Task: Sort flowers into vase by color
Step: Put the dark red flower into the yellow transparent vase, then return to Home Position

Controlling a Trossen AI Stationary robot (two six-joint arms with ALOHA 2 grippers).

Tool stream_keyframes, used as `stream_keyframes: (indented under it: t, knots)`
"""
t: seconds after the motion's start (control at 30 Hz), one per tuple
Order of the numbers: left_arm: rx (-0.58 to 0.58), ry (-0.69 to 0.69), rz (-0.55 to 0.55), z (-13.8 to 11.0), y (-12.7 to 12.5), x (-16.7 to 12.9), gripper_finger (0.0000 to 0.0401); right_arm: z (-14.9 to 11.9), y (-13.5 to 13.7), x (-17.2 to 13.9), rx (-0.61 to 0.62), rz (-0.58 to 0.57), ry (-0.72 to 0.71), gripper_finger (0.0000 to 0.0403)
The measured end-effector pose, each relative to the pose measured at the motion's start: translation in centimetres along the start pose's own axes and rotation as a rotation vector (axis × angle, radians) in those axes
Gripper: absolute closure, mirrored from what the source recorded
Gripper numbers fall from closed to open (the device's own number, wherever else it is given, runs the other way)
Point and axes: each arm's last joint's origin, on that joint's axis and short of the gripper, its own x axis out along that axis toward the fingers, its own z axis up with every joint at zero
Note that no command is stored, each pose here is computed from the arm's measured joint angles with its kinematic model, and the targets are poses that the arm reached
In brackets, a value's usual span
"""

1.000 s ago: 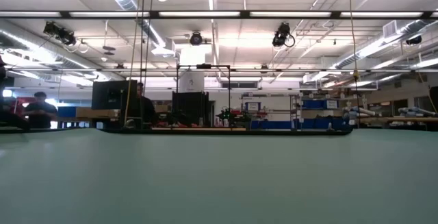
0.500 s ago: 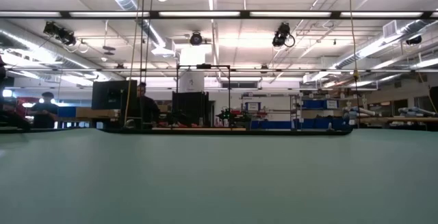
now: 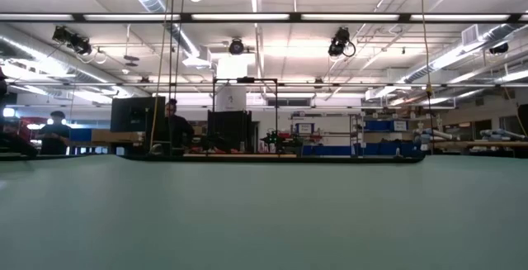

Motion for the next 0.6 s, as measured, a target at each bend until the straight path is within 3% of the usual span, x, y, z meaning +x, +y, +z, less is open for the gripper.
stream_keyframes:
  t: [0.13, 0.33, 0.6]
  knots:
    - [0.0, 0.0, 0.0, 0.0, 0.0, 0.0, 0.028, 1.2, 0.1, -0.2, -0.029, -0.052, -0.046, 0.0199]
    - [0.0, 0.0, 0.0, 0.0, 0.0, 0.0, 0.028, 0.7, -0.8, 0.5, -0.037, -0.14, -0.008, 0.0199]
    - [0.0, 0.0, 0.0, 0.0, 0.0, 0.0, 0.028, 1.8, -1.5, 0.0, -0.116, -0.252, -0.111, 0.0199]
